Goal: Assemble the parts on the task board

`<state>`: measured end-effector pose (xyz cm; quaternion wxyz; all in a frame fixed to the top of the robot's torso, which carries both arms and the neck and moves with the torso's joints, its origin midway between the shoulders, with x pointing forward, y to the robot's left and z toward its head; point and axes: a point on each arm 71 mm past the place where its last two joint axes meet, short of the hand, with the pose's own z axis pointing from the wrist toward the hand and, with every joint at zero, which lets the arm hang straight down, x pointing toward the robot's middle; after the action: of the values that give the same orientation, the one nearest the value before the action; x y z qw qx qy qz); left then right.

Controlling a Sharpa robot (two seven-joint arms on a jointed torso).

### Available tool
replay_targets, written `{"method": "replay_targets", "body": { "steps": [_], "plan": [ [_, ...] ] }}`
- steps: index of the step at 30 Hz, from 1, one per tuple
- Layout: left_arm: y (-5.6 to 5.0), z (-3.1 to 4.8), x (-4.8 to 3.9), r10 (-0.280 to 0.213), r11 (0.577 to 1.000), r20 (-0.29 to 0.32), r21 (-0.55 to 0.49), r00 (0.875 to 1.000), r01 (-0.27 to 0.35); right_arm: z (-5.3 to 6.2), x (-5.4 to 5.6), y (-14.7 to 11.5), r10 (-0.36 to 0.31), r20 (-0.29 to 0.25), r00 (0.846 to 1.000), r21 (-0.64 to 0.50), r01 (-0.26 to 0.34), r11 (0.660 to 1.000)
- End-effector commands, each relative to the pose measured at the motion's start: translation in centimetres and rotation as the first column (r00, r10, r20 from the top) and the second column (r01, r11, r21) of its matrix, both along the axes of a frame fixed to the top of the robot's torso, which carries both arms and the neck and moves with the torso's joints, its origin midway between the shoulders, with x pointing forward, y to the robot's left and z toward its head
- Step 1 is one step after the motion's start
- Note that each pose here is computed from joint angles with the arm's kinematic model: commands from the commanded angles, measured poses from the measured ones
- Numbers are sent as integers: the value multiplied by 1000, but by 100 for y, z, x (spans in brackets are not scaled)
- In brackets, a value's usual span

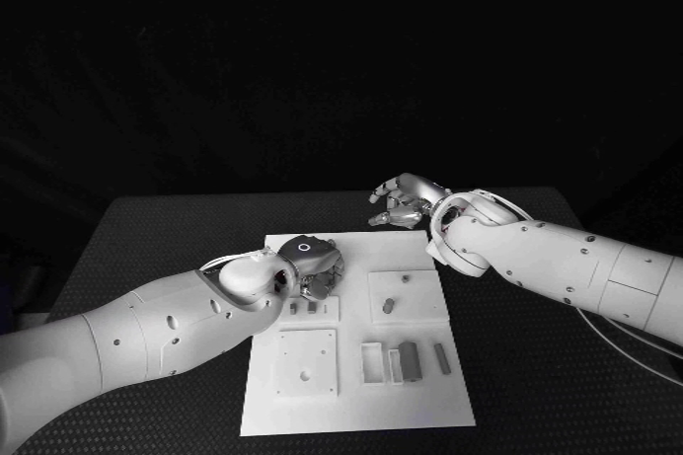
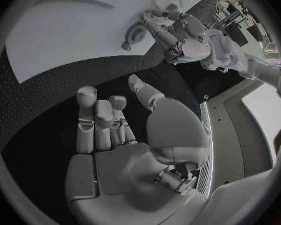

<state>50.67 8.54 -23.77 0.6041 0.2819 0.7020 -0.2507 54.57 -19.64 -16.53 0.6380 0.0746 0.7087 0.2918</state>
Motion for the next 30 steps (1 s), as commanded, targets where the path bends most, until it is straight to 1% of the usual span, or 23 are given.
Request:
{"method": "replay_targets", "body": {
  "steps": [1,8,22,27,30],
  "plan": [
    [85,-172,-26,25,997,-45,75,999,-22,-4,-5,5,12,-3,1000,-3,-12,1000],
    [109,-134,-33,17,1000,-12,20,1000,-17,-3,-6,8,13,-3,1000,-2,-13,1000],
    [167,-68,-67,12,997,10,-77,1000,-11,-7,-7,-7,10,-3,1000,-3,-10,1000],
    [205,-21,-84,21,993,1,-115,1000,-21,-9,-8,-16,8,-3,1000,-4,-8,1000],
    [222,56,-57,41,987,-6,-153,999,-41,-12,-9,-19,8,-3,1000,-4,-8,1000]
  ]
}}
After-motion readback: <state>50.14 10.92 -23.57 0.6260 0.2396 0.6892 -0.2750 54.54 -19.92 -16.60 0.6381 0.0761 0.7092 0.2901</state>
